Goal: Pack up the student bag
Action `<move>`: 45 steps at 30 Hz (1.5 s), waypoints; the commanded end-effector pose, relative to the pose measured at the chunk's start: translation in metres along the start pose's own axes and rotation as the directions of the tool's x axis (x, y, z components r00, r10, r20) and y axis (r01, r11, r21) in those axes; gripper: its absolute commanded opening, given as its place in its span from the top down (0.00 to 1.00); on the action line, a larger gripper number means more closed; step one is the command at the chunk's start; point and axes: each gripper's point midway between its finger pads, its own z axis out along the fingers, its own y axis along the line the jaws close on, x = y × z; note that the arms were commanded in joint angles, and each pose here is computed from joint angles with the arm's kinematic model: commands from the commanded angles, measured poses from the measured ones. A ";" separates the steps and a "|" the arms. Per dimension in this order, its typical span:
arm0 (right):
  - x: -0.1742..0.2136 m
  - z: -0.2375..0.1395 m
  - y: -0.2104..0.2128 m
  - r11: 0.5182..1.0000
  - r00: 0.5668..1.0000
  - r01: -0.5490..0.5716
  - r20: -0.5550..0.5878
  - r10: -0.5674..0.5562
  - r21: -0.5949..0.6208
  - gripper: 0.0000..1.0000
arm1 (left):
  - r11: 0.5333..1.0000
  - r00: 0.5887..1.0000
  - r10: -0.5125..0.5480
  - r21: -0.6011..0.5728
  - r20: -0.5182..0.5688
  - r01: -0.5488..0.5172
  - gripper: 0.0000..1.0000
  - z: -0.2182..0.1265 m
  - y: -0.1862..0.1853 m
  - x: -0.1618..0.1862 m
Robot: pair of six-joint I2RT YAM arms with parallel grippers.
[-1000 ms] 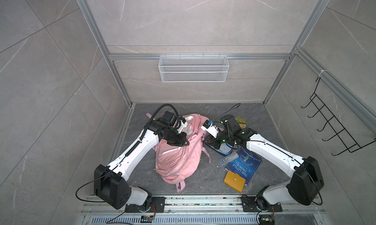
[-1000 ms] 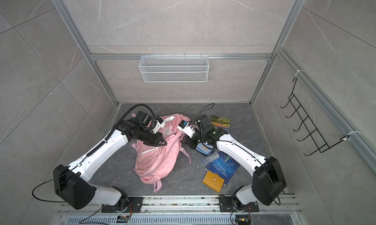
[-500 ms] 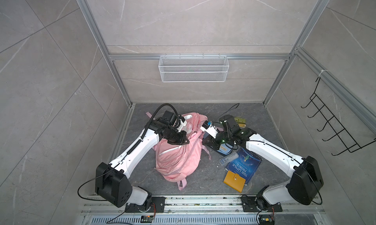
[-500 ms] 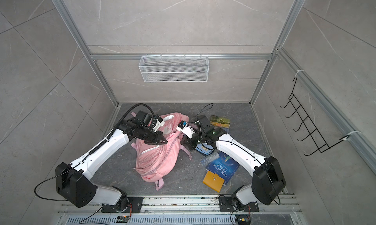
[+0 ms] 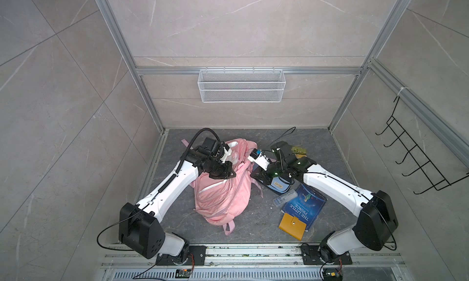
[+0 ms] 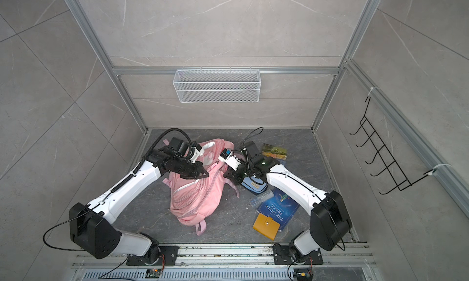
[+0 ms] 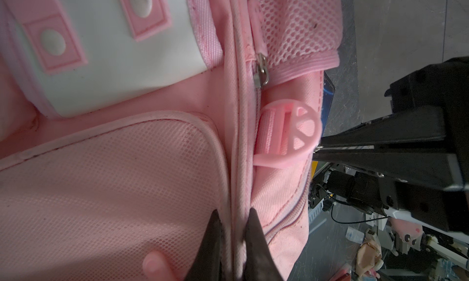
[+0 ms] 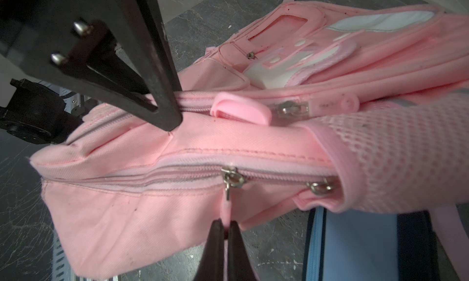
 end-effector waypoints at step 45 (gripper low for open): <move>0.063 0.021 0.073 0.990 0.966 0.140 -0.217 -0.143 -0.029 1.00 | 0.921 0.853 -0.385 0.095 0.352 0.377 1.00 -0.004 0.031 -0.133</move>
